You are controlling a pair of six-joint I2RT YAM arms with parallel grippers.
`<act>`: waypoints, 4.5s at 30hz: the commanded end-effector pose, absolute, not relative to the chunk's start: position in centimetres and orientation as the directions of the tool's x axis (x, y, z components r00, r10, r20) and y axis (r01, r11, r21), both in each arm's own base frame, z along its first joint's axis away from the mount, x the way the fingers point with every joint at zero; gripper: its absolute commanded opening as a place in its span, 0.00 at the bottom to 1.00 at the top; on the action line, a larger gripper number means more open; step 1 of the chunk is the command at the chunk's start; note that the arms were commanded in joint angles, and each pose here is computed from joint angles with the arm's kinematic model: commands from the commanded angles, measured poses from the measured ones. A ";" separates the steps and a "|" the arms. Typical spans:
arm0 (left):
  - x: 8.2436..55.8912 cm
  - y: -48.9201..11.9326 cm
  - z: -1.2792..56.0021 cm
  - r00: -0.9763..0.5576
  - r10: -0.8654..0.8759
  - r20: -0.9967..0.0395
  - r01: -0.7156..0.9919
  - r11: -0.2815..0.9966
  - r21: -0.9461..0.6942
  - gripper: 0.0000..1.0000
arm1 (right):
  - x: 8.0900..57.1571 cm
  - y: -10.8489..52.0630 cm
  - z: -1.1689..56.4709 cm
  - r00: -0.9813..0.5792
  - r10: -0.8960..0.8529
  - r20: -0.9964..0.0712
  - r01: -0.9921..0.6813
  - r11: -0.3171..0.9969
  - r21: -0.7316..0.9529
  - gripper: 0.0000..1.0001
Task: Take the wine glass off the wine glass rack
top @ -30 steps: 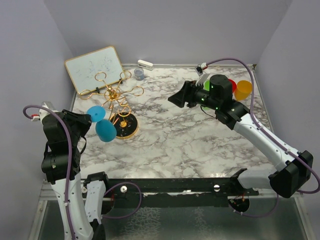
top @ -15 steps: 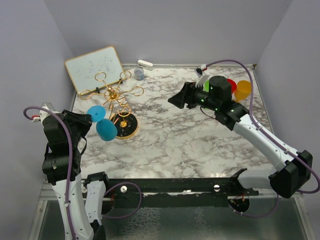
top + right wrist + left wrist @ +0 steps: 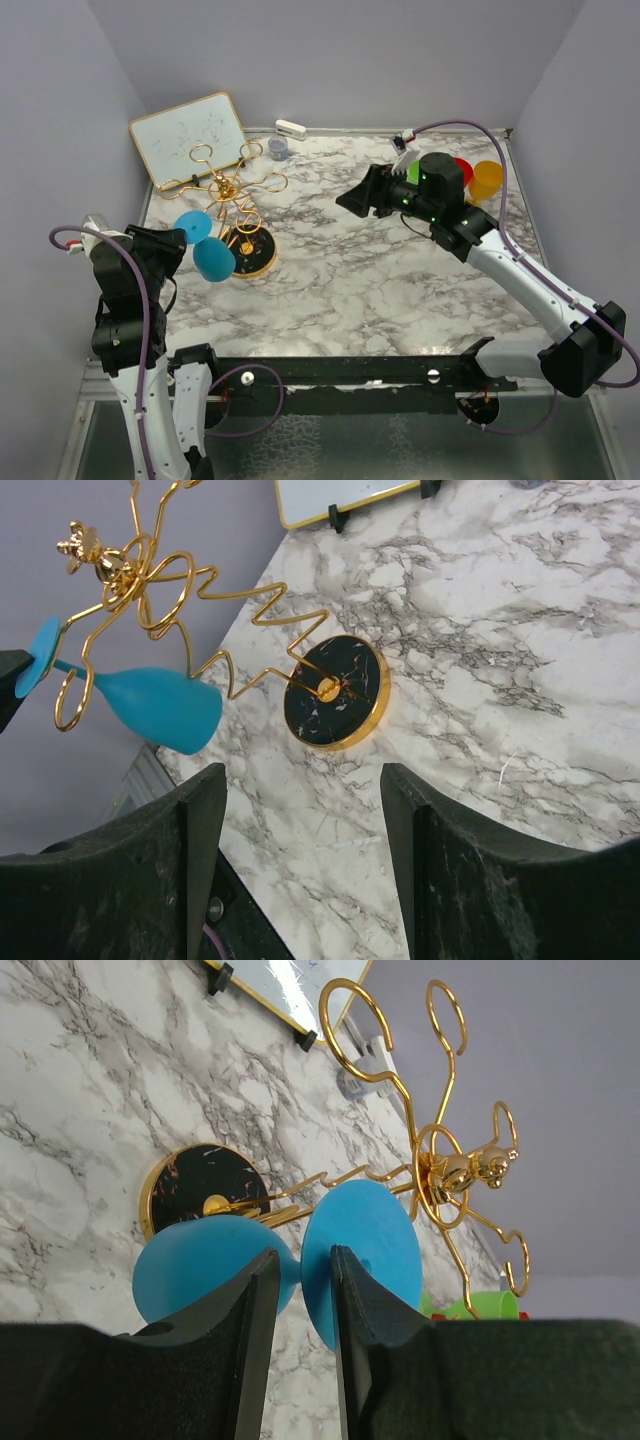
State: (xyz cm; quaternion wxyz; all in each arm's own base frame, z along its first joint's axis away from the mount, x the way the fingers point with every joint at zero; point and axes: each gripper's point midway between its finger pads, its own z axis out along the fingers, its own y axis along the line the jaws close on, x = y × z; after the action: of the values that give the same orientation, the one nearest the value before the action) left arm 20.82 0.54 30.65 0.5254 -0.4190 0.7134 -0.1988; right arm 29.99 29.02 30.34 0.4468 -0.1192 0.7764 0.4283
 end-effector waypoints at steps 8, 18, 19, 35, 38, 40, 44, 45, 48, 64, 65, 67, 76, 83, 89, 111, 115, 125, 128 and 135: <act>21.2 -0.4 30.9 -0.089 -0.833 -0.547 -0.330 0.543 -0.773 0.15 | 29.6 28.9 31.4 -0.545 0.223 -0.808 -0.588 0.585 0.558 0.63; 20.7 0.2 32.8 -0.040 -0.823 -0.567 -0.325 0.547 -0.771 0.00 | 29.6 28.9 31.2 -0.553 0.237 -0.799 -0.576 0.583 0.572 0.63; 20.7 0.2 33.0 -0.036 -0.822 -0.568 -0.321 0.548 -0.773 0.00 | 29.6 28.9 31.2 -0.554 0.239 -0.798 -0.577 0.581 0.574 0.63; 23.2 -0.6 35.6 0.016 -0.859 -0.513 -0.161 0.504 -0.849 0.00 | 29.5 29.5 31.7 -0.554 0.266 -0.789 -0.590 0.543 0.598 0.63; 23.6 -0.7 36.4 0.031 -0.867 -0.497 -0.126 0.490 -0.863 0.00 | 29.5 29.6 31.9 -0.551 0.271 -0.789 -0.594 0.537 0.599 0.63; 23.8 -0.8 36.8 0.040 -0.875 -0.483 -0.101 0.478 -0.873 0.00 | 29.5 29.7 32.0 -0.551 0.274 -0.788 -0.597 0.531 0.602 0.63; 24.4 -1.0 36.7 0.043 -0.892 -0.451 -0.070 0.447 -0.892 0.00 | 29.5 29.8 32.1 -0.554 0.277 -0.785 -0.598 0.523 0.607 0.63; 24.6 -1.1 36.5 0.038 -0.896 -0.442 -0.069 0.439 -0.896 0.00 | 29.5 29.8 32.1 -0.554 0.278 -0.785 -0.598 0.524 0.607 0.63; 25.0 -1.3 35.9 0.023 -0.906 -0.422 -0.067 0.420 -0.905 0.00 | 29.5 29.8 32.4 -0.549 0.281 -0.787 -0.600 0.523 0.605 0.63; 24.9 2.2 36.1 0.167 -0.832 -0.528 -0.179 0.501 -0.846 0.00 | 29.5 29.9 32.7 -0.554 0.293 -0.779 -0.600 0.508 0.618 0.63; 24.7 2.7 36.3 0.185 -0.821 -0.541 -0.192 0.509 -0.839 0.00 | 29.4 29.9 32.7 -0.554 0.293 -0.779 -0.600 0.508 0.618 0.63; 24.5 3.3 36.6 0.210 -0.798 -0.565 -0.212 0.527 -0.823 0.00 | 29.4 29.9 32.8 -0.553 0.294 -0.779 -0.602 0.506 0.618 0.63; 23.4 4.2 42.2 0.290 -0.713 -0.638 -0.183 0.613 -0.768 0.00 | 29.4 29.6 33.6 -0.532 0.267 -0.803 -0.617 0.528 0.584 0.63; 24.1 2.8 49.5 0.309 -0.667 -0.678 -0.038 0.704 -0.709 0.00 | 28.7 29.9 34.8 -0.503 0.186 -0.844 -0.683 0.514 0.520 0.63; 27.6 -3.2 54.3 0.135 -0.730 -0.670 0.337 0.670 -0.662 0.00 | 26.4 30.0 37.8 -0.398 0.145 -0.906 -0.805 0.418 0.421 0.61; 25.4 -20.2 54.4 -0.283 -0.532 -0.798 0.869 0.211 -0.448 0.00 | 22.8 29.4 46.1 -0.225 0.174 -0.959 -0.920 0.287 0.268 0.54; 25.6 -22.8 52.5 -0.302 -0.484 -0.821 0.865 0.223 -0.450 0.00 | 22.9 28.8 46.4 -0.211 0.186 -0.960 -0.910 0.322 0.263 0.54; 25.2 -25.2 50.8 -0.336 -0.459 -0.823 0.861 0.204 -0.466 0.00 | 22.7 27.8 45.9 -0.226 0.199 -0.954 -0.885 0.366 0.286 0.53; 24.9 -25.5 50.7 -0.340 -0.454 -0.823 0.864 0.195 -0.464 0.00 | 22.5 27.9 46.0 -0.232 0.205 -0.951 -0.888 0.356 0.293 0.53; 24.2 -26.2 50.6 -0.350 -0.446 -0.823 0.868 0.175 -0.464 0.00 | 22.8 28.3 46.0 -0.247 0.208 -0.946 -0.887 0.345 0.308 0.53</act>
State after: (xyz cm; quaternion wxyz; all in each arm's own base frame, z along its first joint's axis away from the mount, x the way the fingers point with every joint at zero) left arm 24.75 -26.11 50.02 0.5221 0.1865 0.5599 -0.6158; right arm 22.40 28.16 46.15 0.5486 -0.2891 0.6056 0.4987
